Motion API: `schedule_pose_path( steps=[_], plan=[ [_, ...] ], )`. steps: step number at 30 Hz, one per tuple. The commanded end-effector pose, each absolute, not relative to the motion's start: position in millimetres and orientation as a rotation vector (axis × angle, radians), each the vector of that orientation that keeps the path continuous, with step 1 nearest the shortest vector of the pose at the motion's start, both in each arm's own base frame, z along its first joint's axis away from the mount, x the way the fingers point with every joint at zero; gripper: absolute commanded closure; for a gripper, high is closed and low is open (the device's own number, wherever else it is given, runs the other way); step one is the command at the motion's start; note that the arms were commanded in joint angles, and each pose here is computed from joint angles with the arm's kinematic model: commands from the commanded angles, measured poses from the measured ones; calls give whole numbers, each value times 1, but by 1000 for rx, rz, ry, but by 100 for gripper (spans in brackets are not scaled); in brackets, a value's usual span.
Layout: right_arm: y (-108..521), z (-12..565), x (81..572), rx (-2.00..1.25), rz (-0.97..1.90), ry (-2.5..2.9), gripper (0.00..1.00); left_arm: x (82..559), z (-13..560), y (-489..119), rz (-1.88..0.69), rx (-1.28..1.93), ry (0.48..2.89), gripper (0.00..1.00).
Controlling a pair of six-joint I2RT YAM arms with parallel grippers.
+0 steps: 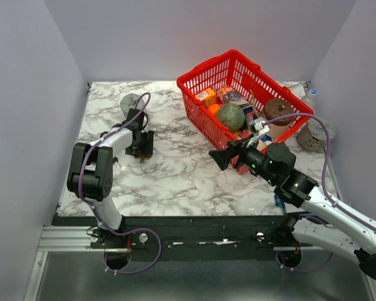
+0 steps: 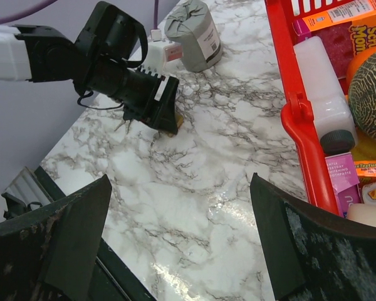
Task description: Unlock with the key
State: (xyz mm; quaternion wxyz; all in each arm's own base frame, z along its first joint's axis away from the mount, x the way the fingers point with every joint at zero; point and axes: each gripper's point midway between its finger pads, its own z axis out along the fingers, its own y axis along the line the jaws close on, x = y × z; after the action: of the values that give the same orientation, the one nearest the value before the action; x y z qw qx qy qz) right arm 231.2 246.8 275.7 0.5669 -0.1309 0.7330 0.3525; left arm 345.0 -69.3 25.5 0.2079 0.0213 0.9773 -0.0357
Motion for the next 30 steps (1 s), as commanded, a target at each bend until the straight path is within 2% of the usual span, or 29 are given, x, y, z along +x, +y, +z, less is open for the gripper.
schedule_pose_path(
  steps=[1, 13, 16, 17, 19, 20, 22, 26, 30],
  plan=[
    [245, 276, 229, -309, 832, 1711, 0, 365, 30, -63, -120, 69, 2727, 100],
    [242, 274, 228, -306, 819, 1716, 0, 382, 25, -50, -85, 68, 2745, 100],
    [241, 273, 229, -301, 814, 1716, 0, 382, 26, -53, -102, 58, 2741, 87],
    [241, 273, 229, -301, 814, 1716, 0, 382, 27, -51, -88, 50, 2736, 77],
    [241, 272, 229, -301, 814, 1717, 0, 383, 29, -50, -84, 41, 2725, 66],
    [240, 272, 229, -301, 813, 1719, 0, 385, 32, -51, -89, 37, 2712, 54],
    [241, 270, 229, -302, 814, 1722, 0, 386, 35, -51, -88, 30, 2700, 43],
    [241, 270, 228, -298, 818, 1723, 0, 390, 47, -52, -97, 28, 2646, 15],
    [241, 270, 228, -294, 819, 1724, 0, 394, 62, -54, -115, 34, 2587, 1]
  ],
)
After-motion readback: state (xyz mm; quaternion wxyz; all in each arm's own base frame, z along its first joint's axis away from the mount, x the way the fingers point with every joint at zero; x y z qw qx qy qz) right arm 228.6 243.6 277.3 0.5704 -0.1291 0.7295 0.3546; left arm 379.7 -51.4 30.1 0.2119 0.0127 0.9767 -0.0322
